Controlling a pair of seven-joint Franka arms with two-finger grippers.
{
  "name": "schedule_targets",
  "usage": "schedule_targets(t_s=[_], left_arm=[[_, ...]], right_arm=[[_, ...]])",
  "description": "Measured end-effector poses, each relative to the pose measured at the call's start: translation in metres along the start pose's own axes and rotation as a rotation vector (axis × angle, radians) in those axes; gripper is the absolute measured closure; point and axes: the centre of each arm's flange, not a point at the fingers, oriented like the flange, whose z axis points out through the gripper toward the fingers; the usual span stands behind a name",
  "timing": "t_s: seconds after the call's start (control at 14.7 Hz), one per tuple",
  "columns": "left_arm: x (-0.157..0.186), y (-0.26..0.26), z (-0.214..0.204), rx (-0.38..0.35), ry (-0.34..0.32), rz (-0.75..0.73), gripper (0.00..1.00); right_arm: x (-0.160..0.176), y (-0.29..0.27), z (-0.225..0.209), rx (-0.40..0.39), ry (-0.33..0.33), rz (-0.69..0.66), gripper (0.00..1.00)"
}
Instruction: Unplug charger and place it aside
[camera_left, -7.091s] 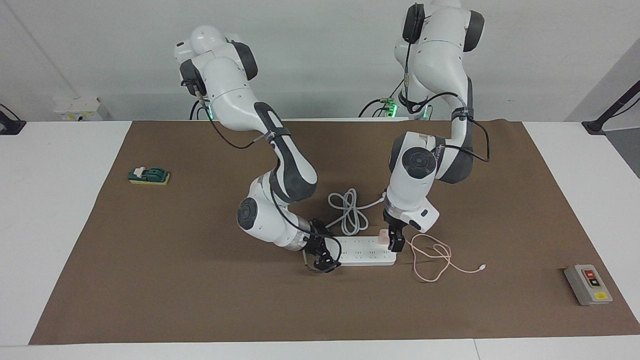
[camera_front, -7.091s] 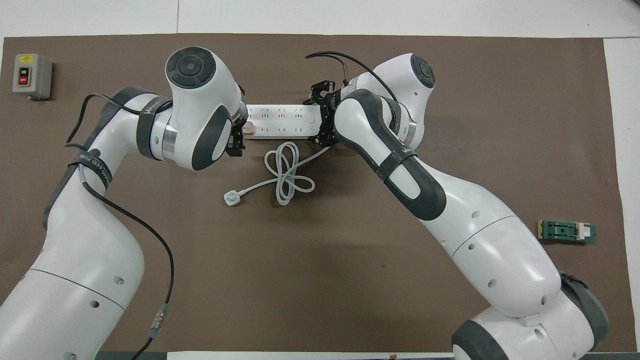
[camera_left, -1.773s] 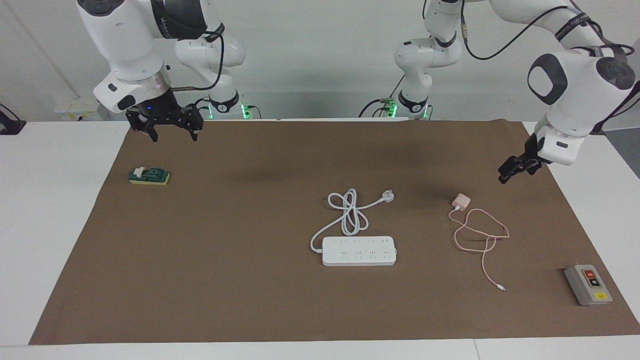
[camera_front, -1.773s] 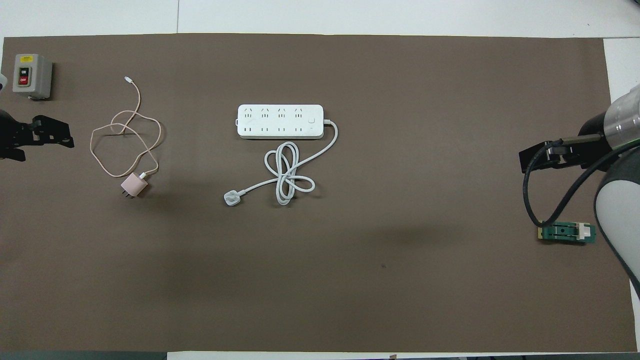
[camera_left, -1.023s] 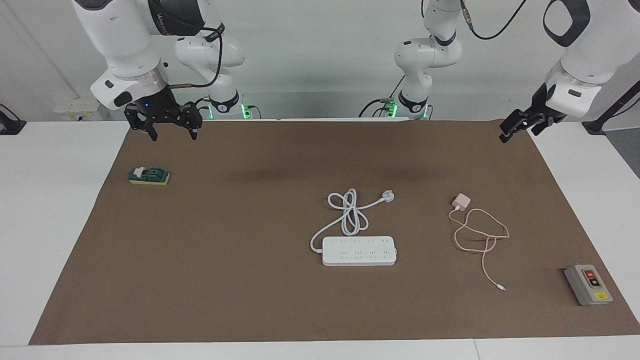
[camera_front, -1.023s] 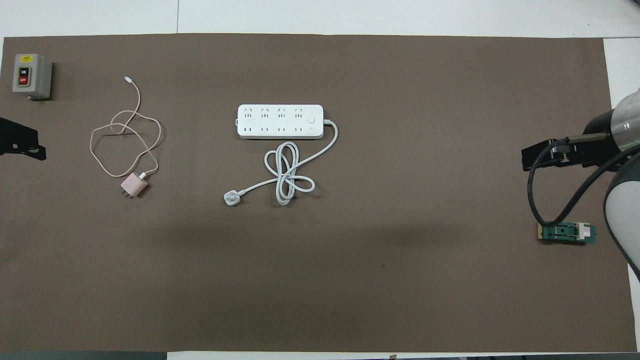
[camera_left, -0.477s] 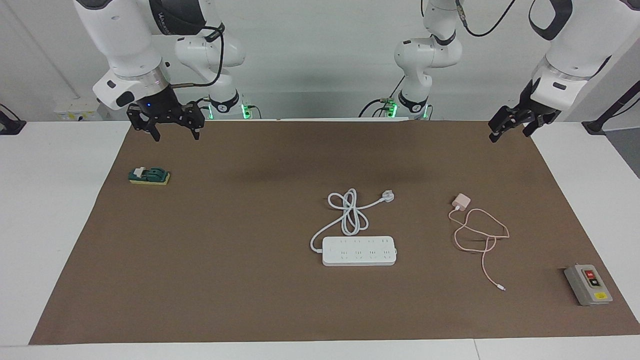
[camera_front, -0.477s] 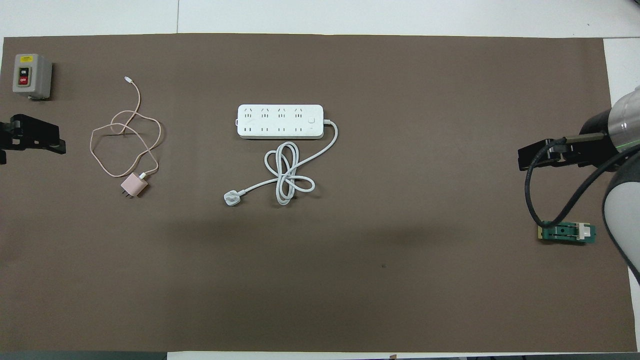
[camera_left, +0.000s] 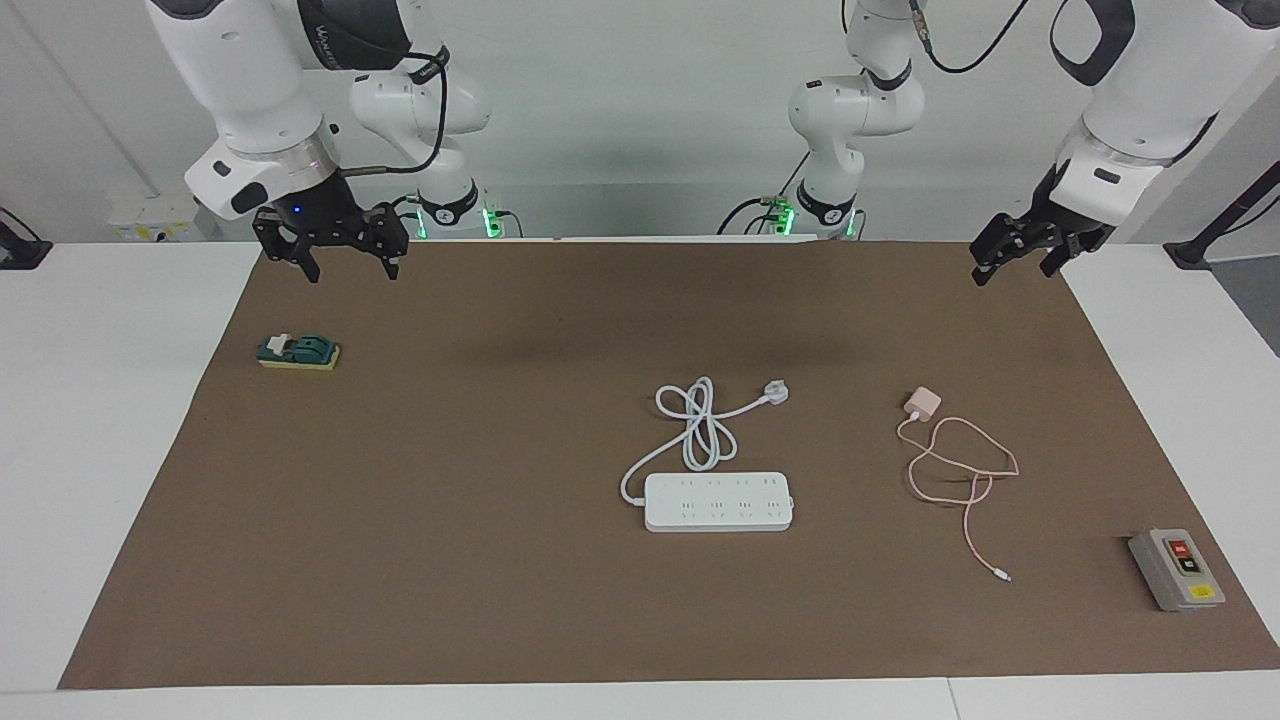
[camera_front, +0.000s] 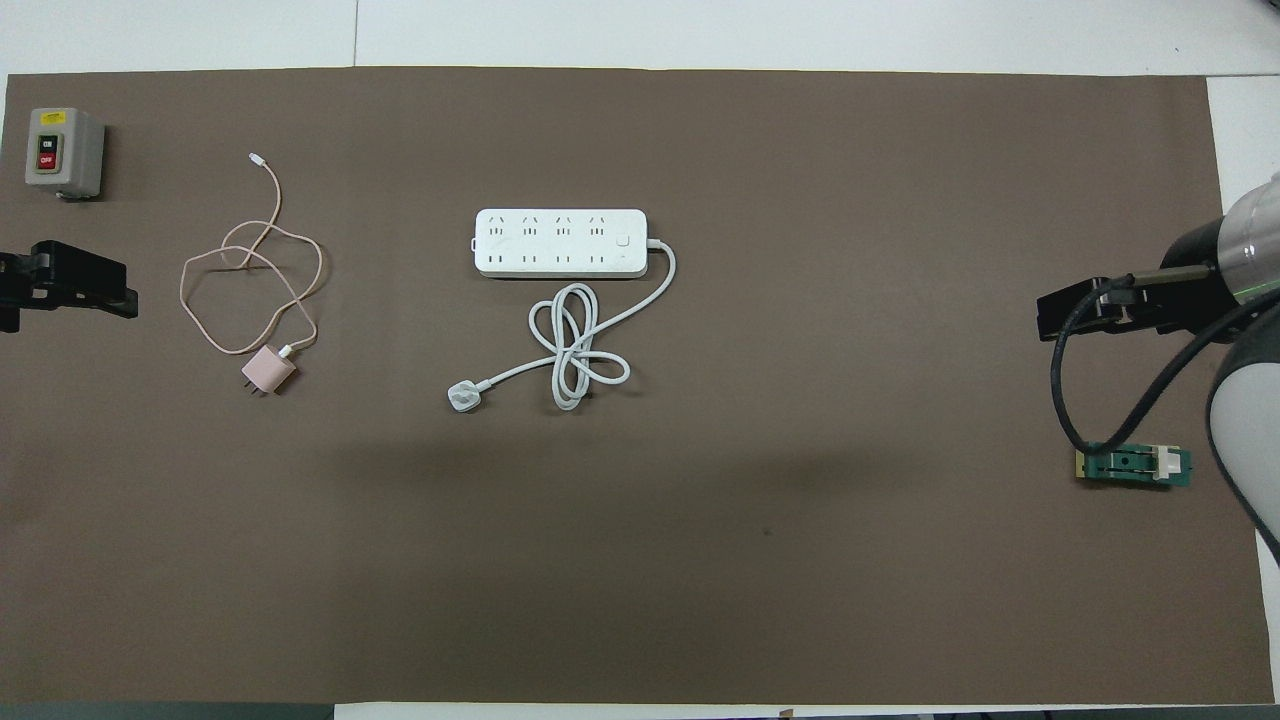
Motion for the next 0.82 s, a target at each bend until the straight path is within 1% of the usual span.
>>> schedule_targets(t_s=[0.2, 0.82], left_arm=[[-0.0014, 0.0047, -0.0013, 0.0, 0.001, 0.031, 0.0], [-0.0014, 0.0038, -0.0013, 0.0, 0.0, 0.036, 0.0]], right_arm=[[0.0, 0.0, 0.0, 0.0, 0.0, 0.0, 0.0], [0.0, -0.0006, 0.0, 0.0, 0.0, -0.001, 0.0]])
